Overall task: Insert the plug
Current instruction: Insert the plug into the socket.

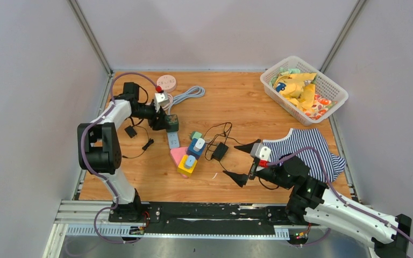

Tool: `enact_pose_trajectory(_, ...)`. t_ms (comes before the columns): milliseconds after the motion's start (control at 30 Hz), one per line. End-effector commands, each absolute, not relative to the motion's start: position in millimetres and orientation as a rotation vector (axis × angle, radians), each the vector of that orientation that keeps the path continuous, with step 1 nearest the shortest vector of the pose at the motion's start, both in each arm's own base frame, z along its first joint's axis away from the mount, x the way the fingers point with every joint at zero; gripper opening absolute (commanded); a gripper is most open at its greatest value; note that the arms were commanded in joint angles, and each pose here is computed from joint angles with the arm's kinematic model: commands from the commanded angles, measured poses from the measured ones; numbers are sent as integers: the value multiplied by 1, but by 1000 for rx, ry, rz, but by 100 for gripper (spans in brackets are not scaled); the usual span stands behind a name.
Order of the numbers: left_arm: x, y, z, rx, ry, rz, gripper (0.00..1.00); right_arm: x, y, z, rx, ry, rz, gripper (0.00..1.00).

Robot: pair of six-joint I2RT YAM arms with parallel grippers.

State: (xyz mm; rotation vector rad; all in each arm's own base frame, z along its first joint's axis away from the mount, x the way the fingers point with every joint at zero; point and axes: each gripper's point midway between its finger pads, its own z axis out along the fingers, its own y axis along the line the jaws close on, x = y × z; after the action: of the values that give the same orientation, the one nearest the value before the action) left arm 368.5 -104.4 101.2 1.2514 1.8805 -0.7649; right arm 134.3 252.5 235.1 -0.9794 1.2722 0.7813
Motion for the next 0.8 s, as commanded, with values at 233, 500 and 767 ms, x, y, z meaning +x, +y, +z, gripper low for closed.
enact_pose_trajectory(233, 390, -93, 112, 1295, 1791, -695, 0, 132, 257, 230, -1019, 1271, 774, 96)
enact_pose_trajectory(500, 392, -94, 118, 1305, 1763, -686, 0, 136, 258, 223, -1019, 1300, 760, 96)
enact_pose_trajectory(767, 386, -99, 111, 1274, 1784, -754, 0, 138, 256, 222, -1010, 1305, 748, 96)
